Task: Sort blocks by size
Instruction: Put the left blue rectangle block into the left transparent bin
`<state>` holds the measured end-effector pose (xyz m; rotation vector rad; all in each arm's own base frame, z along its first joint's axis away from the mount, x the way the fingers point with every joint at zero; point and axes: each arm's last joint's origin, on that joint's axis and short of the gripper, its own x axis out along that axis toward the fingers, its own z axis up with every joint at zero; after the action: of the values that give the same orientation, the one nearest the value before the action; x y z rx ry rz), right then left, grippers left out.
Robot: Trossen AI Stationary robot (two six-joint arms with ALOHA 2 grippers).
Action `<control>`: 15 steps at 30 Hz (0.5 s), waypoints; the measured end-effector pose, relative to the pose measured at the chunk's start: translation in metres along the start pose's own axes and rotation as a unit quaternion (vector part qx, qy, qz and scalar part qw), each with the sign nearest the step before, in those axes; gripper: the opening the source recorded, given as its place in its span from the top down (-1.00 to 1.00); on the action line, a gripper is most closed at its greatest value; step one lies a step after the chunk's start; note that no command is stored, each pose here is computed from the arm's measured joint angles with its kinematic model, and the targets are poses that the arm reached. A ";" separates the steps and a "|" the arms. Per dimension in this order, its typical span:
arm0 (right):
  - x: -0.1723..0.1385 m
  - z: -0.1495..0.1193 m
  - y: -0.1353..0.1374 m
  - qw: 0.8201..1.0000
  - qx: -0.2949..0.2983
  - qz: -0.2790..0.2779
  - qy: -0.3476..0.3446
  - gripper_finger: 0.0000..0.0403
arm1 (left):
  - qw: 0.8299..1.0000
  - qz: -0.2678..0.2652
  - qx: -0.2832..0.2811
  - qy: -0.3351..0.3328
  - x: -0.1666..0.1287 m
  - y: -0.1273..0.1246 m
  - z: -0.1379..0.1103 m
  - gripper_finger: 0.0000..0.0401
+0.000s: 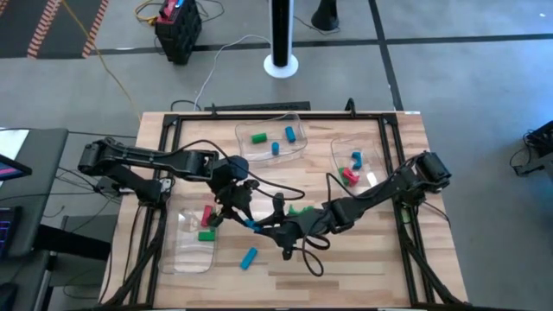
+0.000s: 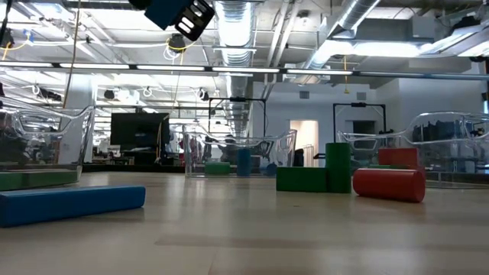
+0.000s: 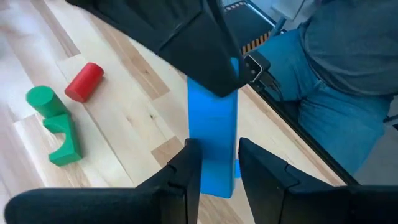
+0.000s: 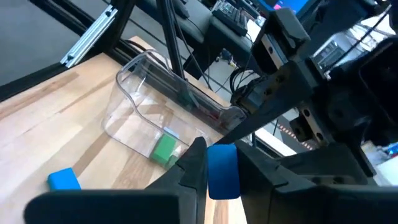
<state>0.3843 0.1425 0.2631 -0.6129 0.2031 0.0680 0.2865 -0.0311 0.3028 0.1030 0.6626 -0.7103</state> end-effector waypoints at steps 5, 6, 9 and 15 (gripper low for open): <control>0.001 -0.003 -0.004 0.999 0.033 -0.013 0.012 0.53 | 1.000 0.024 0.010 -0.009 -0.012 -0.006 0.003 0.48; 0.001 -0.004 -0.004 0.999 0.041 -0.019 0.016 0.53 | 0.999 0.038 0.014 -0.009 -0.015 -0.007 0.004 0.48; 0.002 -0.005 -0.006 0.997 0.060 -0.037 0.026 0.54 | 0.995 0.098 0.030 -0.002 -0.029 -0.014 0.006 0.47; 0.004 -0.009 -0.016 0.992 0.099 -0.068 0.033 0.54 | 0.977 0.208 0.049 0.017 -0.050 -0.032 0.008 0.47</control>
<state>0.3889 0.1244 0.2640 -0.4293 0.2281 -0.1024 0.2417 -0.0295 0.3434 0.3359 0.6123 -0.3364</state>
